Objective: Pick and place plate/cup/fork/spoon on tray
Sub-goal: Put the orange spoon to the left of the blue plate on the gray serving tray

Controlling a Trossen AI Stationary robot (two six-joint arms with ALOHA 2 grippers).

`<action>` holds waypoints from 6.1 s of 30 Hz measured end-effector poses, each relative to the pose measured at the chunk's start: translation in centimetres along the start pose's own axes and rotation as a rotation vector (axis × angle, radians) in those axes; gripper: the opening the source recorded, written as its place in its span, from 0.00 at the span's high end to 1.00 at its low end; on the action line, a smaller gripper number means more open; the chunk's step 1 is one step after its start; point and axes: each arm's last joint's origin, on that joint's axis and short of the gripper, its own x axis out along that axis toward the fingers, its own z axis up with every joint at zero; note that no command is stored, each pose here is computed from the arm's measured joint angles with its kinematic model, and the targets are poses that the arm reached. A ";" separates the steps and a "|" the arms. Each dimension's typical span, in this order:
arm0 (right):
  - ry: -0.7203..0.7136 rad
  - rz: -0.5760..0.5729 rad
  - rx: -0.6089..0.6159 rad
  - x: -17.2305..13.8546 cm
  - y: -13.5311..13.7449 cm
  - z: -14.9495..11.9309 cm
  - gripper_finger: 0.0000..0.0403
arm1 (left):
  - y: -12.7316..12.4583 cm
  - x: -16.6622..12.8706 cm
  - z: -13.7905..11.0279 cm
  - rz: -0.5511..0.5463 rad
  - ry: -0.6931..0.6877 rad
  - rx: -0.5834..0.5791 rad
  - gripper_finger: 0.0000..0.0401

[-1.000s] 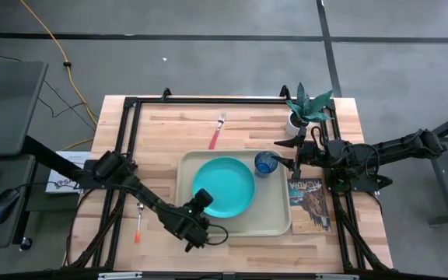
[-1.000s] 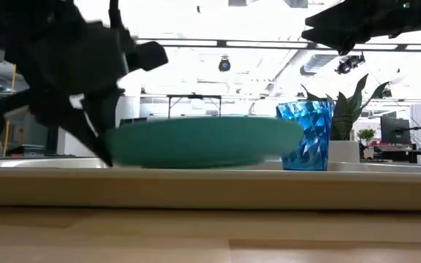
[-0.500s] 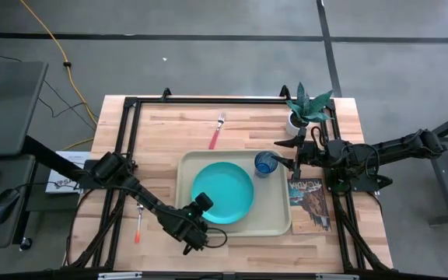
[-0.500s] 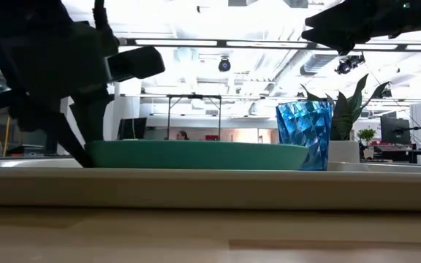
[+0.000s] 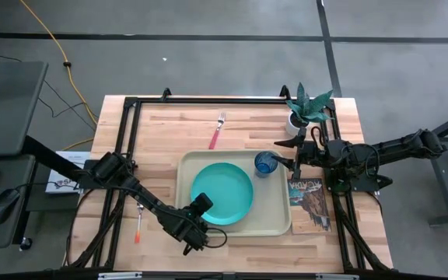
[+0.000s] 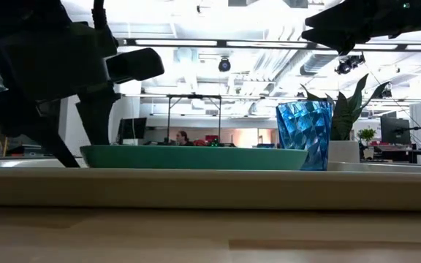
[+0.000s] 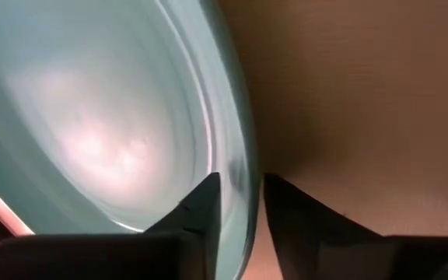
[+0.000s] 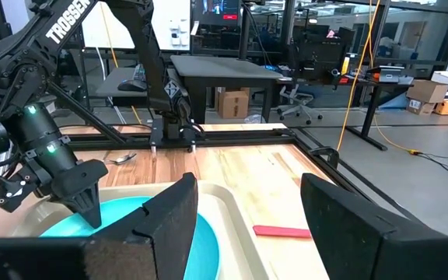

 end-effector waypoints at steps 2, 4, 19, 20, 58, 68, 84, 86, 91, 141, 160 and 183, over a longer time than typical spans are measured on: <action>0.000 0.000 0.000 0.0 0.0 0.0 0.45 | 0.1 -0.1 0.0 -0.001 0.002 -0.021 0.74; 0.000 0.000 0.000 0.0 0.0 0.0 0.45 | 0.4 -0.5 0.3 -0.003 -0.011 -0.055 0.69; 0.000 0.000 0.000 0.0 0.0 0.0 0.45 | 3.2 -6.0 -1.2 -0.065 0.205 -0.314 0.50; 0.000 0.000 0.000 0.0 0.0 0.0 0.45 | 3.3 -6.4 -1.7 -0.063 0.226 -0.356 0.50; 0.028 0.001 0.008 0.8 0.3 -0.6 0.45 | -10.1 -7.6 -12.7 -0.324 0.285 -1.847 0.52; 0.028 0.001 0.006 0.8 0.3 -0.6 0.45 | -12.7 -6.4 -12.2 -0.234 0.382 -1.852 0.62; 0.029 0.001 0.023 0.8 0.3 -0.6 0.45 | -13.2 -5.7 -11.6 -0.218 0.366 -1.832 0.74; 0.029 0.001 0.024 0.8 0.3 -0.6 0.45 | -13.0 -5.6 -11.5 -0.222 0.361 -1.828 0.80; 0.032 0.001 0.023 0.8 0.3 -0.6 0.45 | -12.6 -5.5 -11.5 -0.217 0.322 -1.810 0.97; 0.034 0.001 0.048 0.8 0.3 -0.6 0.45 | -0.8 -1.6 -13.1 0.111 -0.577 -2.163 1.00; 0.035 0.001 0.047 0.8 0.3 -0.6 0.45 | 0.2 0.6 -11.8 0.204 -0.566 -2.044 1.00; 0.035 0.001 0.044 0.8 0.3 -0.6 0.45 | 1.9 0.6 -11.0 0.155 -0.662 -2.050 1.00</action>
